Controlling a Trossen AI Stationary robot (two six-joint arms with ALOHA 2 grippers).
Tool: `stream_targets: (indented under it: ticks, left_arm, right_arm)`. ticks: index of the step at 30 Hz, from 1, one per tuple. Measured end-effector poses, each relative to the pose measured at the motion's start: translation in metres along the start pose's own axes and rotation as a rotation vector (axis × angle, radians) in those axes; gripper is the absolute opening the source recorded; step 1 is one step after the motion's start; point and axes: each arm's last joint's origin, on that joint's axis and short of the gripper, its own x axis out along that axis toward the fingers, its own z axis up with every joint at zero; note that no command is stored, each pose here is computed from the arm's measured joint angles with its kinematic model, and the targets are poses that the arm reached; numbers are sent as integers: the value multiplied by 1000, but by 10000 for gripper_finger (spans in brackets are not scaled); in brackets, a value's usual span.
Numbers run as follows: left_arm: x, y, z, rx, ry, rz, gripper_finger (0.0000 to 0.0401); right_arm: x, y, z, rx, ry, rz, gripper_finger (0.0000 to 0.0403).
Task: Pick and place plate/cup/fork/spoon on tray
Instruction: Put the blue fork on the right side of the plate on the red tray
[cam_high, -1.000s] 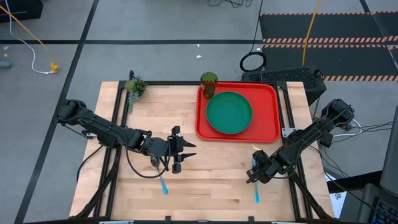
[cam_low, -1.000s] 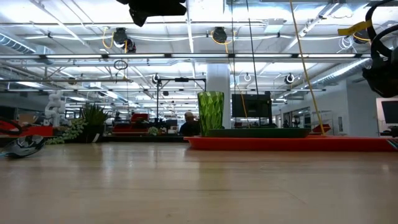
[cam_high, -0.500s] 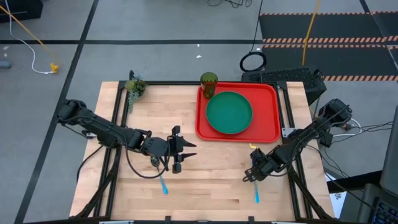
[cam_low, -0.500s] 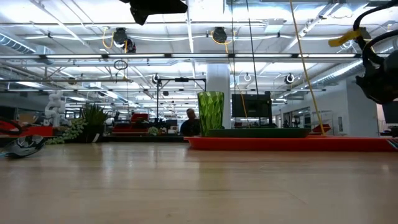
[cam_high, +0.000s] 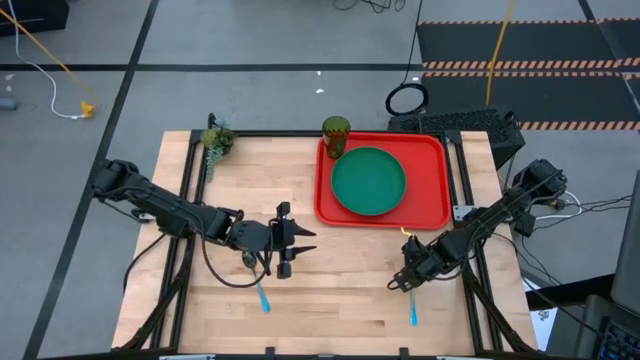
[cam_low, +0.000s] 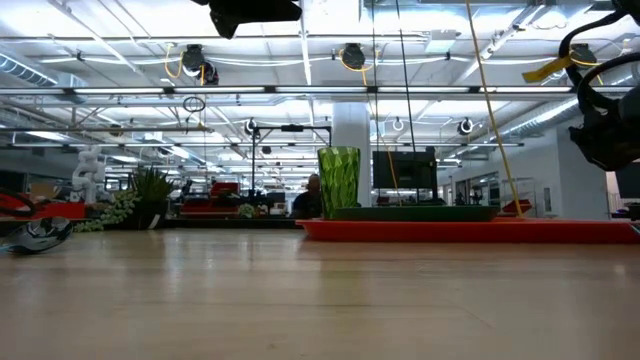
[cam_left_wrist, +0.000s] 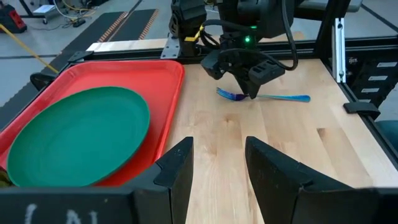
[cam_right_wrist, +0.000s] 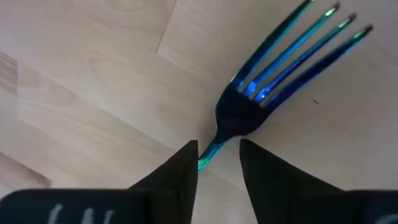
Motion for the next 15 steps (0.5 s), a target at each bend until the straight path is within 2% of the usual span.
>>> stream_targets:
  ticks: [15]
  left_arm:
    - [1,2,1,-1,-5,5,150]
  right_arm:
    - [-3,-3,9,-79,-20,-23,50]
